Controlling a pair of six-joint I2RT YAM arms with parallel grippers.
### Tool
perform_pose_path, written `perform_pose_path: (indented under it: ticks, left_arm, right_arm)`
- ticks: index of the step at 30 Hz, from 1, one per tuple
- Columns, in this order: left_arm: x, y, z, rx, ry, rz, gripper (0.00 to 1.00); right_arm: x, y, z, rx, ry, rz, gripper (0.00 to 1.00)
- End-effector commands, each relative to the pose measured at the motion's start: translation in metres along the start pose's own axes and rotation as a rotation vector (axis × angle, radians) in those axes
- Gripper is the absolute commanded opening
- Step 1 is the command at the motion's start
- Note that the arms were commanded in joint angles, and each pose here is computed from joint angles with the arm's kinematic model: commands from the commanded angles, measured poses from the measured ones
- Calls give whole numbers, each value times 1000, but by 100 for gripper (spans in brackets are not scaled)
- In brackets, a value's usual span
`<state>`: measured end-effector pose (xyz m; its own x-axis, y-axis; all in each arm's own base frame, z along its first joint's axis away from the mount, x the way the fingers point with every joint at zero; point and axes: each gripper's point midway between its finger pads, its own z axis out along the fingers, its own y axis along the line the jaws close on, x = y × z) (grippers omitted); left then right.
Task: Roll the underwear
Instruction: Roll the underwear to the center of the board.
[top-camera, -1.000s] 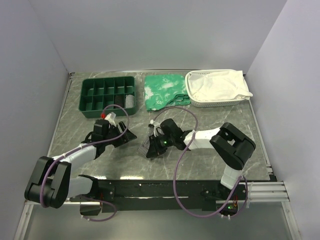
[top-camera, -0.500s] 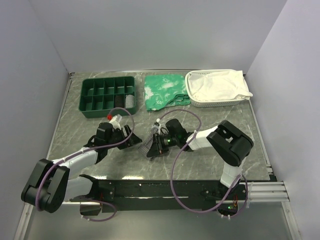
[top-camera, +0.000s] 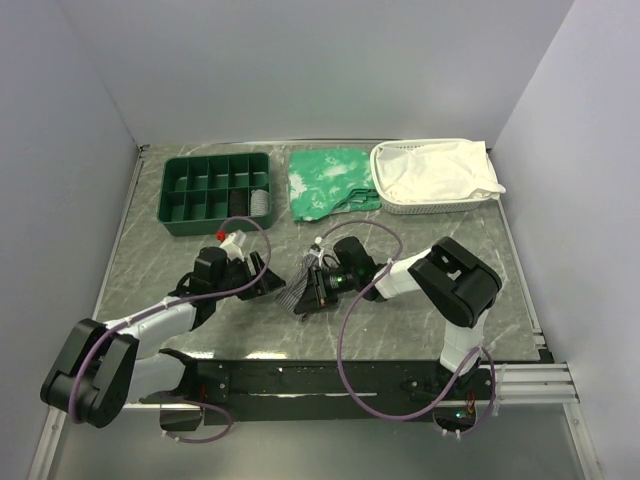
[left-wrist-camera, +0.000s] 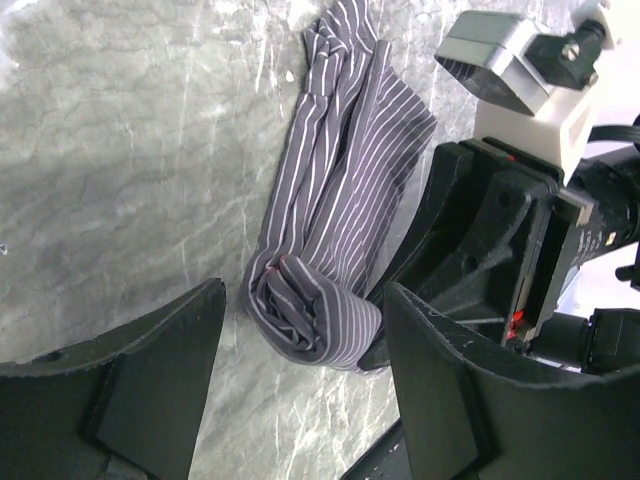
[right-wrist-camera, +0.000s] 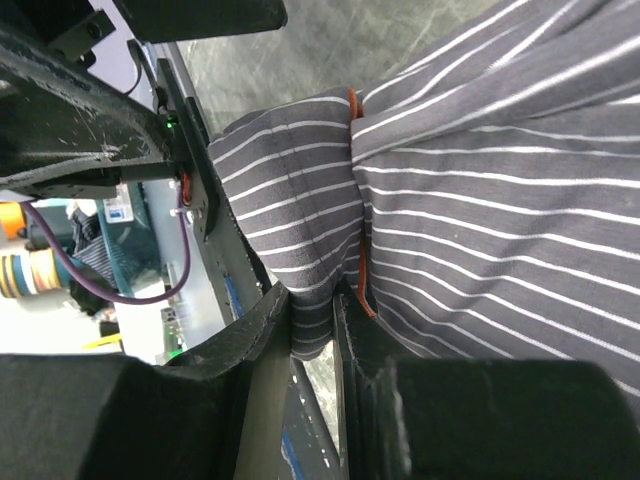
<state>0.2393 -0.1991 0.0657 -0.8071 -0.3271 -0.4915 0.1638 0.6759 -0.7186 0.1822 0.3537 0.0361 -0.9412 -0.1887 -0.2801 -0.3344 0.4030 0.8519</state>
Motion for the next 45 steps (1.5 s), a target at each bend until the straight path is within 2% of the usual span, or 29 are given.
perform_pose_path:
  ticks: [1,12,19,25,32,40,45]
  left_arm:
    - [-2,-7,-2,46,-32,38,70]
    - [20,4,9,54,37,23,65]
    - [31,10,20,42,72,3,52]
    - [39,19,29,-13,99,-5,45]
    - [51,36,33,-118,138,-7,40]
    - [57,38,40,-146,176,8,38]
    - [53,30,44,-138,183,28,38]
  right_arm:
    - [6,-15,0,32,16,64,0]
    - [4,-27,-2,87,3,134,0]
    - [5,-32,-2,104,14,138,0]
    - [-2,-24,-6,107,-2,105,12]
    - [-21,-8,-21,166,-79,7,42]
    - [-40,4,-46,411,-198,-196,50]
    - [-39,4,-62,584,-247,-298,50]
